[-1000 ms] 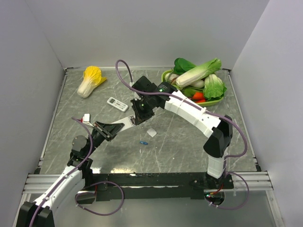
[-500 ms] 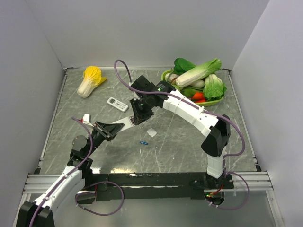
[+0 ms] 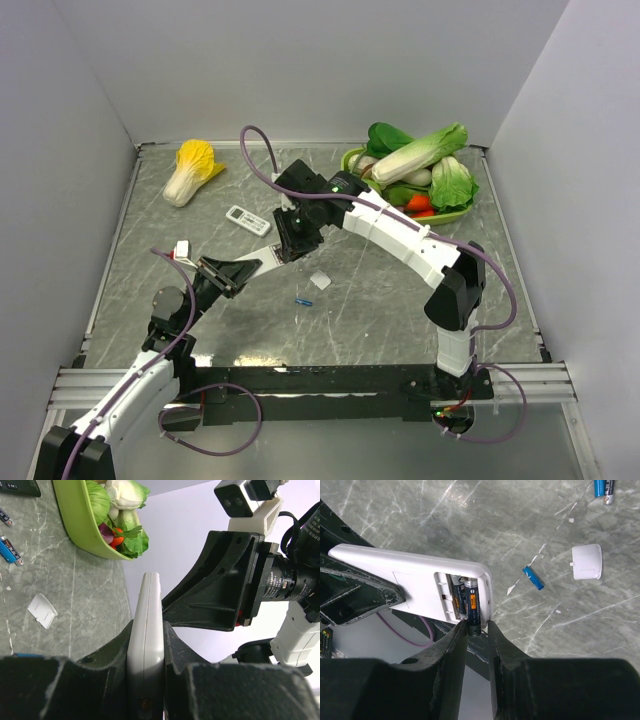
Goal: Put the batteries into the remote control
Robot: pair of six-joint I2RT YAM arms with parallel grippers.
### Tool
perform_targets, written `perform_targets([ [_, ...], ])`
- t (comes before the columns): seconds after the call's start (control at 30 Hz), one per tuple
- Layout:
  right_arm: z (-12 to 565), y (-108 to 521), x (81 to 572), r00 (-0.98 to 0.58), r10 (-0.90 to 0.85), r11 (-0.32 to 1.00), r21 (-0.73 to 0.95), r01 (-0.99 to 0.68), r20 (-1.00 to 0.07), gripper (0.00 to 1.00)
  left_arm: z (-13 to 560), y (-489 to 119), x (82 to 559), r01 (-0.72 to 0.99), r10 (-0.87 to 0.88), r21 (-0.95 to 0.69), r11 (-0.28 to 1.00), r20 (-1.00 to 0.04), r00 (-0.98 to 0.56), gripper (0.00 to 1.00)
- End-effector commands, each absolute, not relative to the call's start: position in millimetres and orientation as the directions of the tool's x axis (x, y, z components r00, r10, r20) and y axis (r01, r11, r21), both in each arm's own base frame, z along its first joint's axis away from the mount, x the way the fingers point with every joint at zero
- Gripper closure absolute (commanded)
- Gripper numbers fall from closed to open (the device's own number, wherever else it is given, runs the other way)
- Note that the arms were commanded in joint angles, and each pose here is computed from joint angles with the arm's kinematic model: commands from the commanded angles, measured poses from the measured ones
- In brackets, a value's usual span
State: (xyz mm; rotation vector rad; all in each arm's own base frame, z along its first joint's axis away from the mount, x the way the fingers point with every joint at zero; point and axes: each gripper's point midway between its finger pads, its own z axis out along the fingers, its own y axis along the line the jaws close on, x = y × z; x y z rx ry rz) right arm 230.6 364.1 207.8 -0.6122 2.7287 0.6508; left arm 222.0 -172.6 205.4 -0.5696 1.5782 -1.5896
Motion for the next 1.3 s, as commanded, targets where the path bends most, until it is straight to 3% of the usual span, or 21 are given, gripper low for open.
perform_targets([
  [0.0, 223.8, 367.1, 233.0, -0.871, -0.295, 0.811, 0.378, -0.446, -0.394, 0.69, 213.2, -171.1, 217.5, 0.269, -0.799, -0.961, 0.067, -0.213, -0.563, 0.99],
  [0.53, 259.4, 356.1, 231.4, -0.827, -0.268, 0.788, 0.381, -0.483, -0.494, 0.51, 212.7, -170.3, 217.7, 0.256, -0.804, -0.966, 0.046, -0.188, -0.564, 0.99],
  [0.73, 303.3, 353.8, 232.1, -0.690, -0.281, 0.670, 0.378, -0.638, -0.667, 0.37, 214.2, -172.4, 218.3, 0.256, -0.796, -0.965, 0.048, -0.192, -0.574, 0.99],
  [0.87, 312.7, 337.6, 230.5, -0.626, -0.262, 0.584, 0.396, -0.709, -0.734, 0.38, 218.1, -174.8, 218.9, 0.264, -0.788, -0.963, 0.046, -0.198, -0.583, 0.99],
  [1.0, 311.2, 321.8, 236.5, -0.602, -0.208, 0.524, 0.432, -0.734, -0.771, 0.48, 220.7, -176.7, 218.7, 0.275, -0.780, -0.960, 0.049, -0.208, -0.590, 0.99],
  [1.27, 281.8, 326.8, 219.8, -0.541, -0.285, 0.400, 0.415, -0.817, -0.791, 0.48, 226.6, -178.9, 218.1, 0.301, -0.770, -0.953, 0.047, -0.226, -0.596, 0.99],
])
